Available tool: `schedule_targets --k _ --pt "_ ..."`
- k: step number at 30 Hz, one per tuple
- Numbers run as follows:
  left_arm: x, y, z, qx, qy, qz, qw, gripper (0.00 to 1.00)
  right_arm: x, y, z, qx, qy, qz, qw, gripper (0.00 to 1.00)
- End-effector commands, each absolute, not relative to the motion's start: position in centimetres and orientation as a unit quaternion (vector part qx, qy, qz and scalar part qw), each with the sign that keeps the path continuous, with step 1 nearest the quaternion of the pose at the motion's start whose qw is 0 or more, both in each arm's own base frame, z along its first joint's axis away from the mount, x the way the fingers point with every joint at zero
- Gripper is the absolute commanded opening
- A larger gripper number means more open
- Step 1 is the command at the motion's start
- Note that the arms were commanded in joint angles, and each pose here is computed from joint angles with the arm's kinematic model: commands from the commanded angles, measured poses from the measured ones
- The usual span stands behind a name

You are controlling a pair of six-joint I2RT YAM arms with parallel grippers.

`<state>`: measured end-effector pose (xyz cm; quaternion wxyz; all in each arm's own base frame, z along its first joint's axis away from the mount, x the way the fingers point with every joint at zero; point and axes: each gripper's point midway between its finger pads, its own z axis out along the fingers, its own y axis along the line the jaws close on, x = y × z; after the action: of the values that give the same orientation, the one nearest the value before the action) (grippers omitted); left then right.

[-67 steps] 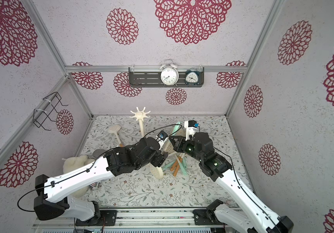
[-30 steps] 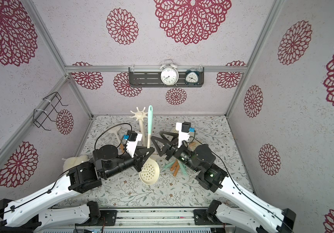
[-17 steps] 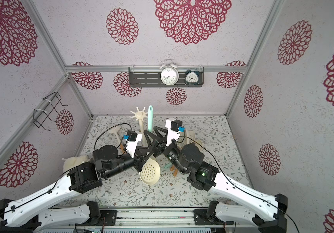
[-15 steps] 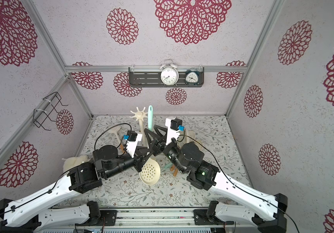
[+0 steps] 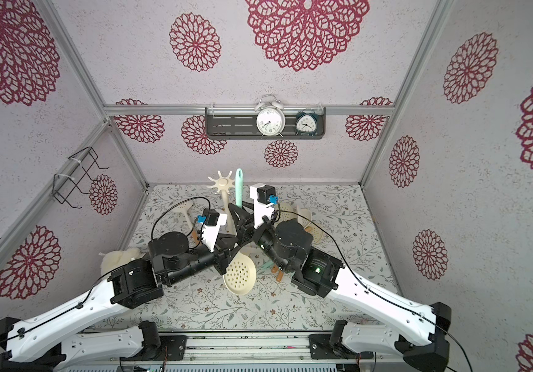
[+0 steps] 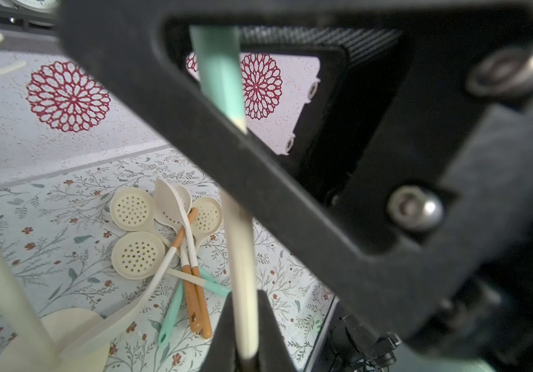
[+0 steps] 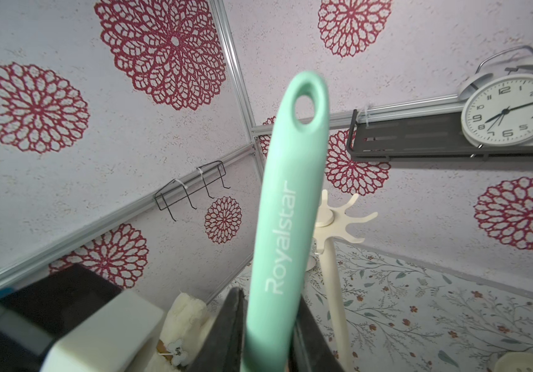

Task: Hang the skimmer on the kitchen utensil rack
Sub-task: Pick up the skimmer from the center of the board.

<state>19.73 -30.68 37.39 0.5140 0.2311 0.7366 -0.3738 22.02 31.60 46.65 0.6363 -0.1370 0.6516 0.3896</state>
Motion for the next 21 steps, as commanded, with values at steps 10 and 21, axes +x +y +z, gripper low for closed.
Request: schedule_targets --k 10,21 --pt "20.8 -24.8 38.3 0.162 0.754 -0.329 0.546 0.89 23.5 26.2 45.7 -0.099 0.678 0.306 0.661 0.0" --pt "22.8 -13.1 41.4 0.012 0.796 -0.216 0.565 0.97 24.8 24.9 40.5 -0.176 0.74 0.261 0.595 0.0"
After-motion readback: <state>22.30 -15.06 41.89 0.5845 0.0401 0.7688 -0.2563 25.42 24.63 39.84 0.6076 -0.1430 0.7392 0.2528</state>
